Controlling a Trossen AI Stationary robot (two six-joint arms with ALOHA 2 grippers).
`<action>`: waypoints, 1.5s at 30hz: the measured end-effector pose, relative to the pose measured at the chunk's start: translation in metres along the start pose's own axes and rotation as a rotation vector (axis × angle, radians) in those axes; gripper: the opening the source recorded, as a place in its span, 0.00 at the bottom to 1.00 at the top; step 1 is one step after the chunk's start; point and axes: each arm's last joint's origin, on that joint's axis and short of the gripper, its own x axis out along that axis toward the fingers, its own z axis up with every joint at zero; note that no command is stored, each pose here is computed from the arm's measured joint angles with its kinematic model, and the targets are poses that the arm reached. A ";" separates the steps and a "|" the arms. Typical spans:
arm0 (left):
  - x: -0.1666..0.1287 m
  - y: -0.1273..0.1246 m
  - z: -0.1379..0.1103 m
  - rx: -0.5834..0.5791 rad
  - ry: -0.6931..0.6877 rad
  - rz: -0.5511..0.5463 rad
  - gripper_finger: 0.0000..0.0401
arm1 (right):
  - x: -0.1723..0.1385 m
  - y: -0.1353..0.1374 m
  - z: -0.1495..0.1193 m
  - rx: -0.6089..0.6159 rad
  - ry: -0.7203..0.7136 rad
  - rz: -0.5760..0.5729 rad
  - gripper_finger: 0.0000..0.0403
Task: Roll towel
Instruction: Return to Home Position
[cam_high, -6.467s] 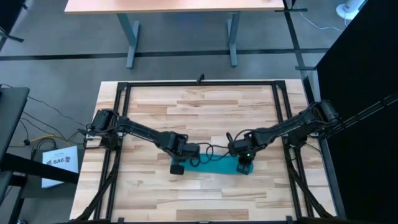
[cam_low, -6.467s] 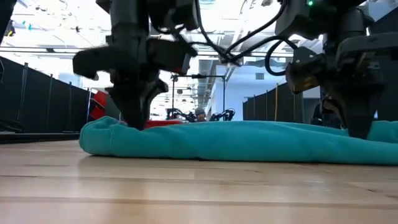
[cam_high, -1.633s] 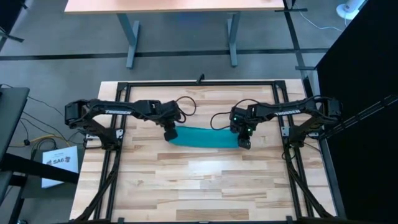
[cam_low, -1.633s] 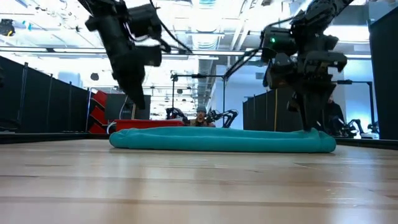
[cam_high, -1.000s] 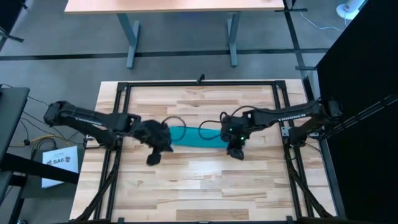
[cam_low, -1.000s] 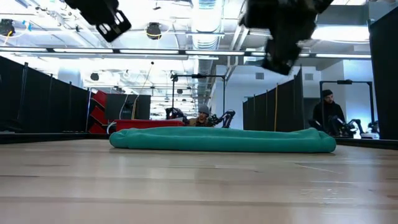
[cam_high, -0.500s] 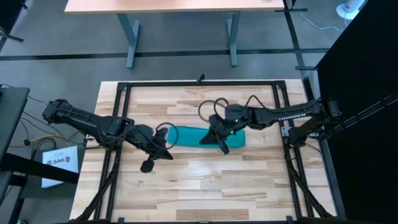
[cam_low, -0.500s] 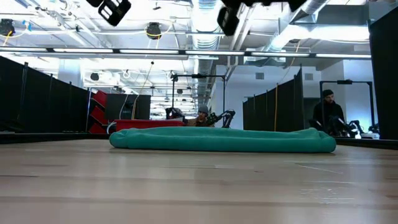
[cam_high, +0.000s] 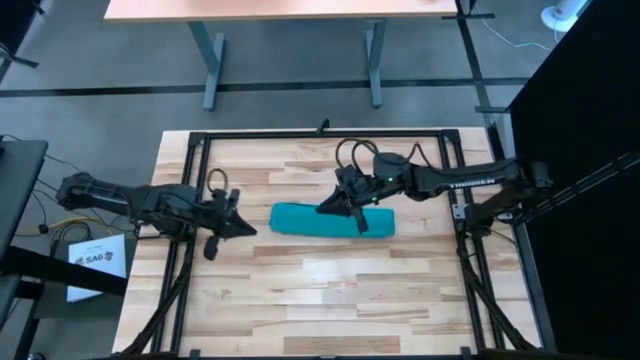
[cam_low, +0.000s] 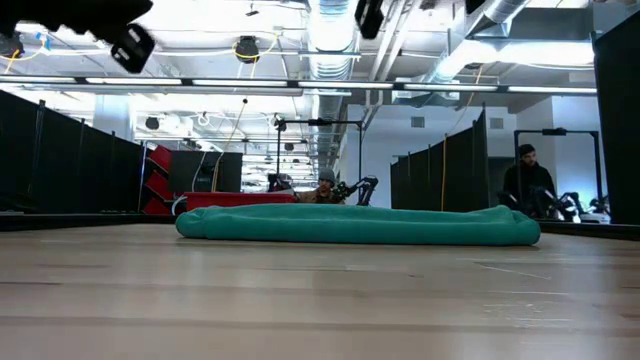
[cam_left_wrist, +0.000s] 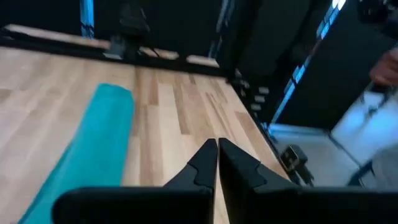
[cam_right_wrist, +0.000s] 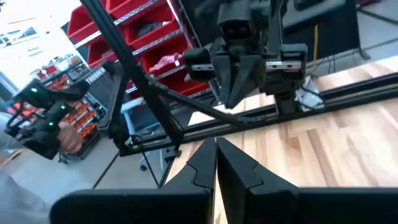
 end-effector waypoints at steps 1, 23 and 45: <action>-0.004 0.001 -0.005 -0.005 -0.022 0.010 0.00 | -0.003 0.001 0.002 -0.004 -0.012 -0.003 0.00; -0.034 0.014 -0.057 -0.115 -0.226 0.011 0.00 | -0.084 0.027 -0.034 -0.045 -0.345 -0.052 0.00; -0.035 0.023 -0.070 -0.053 -0.141 0.264 0.00 | -0.136 0.027 -0.120 -0.178 -0.456 0.050 0.00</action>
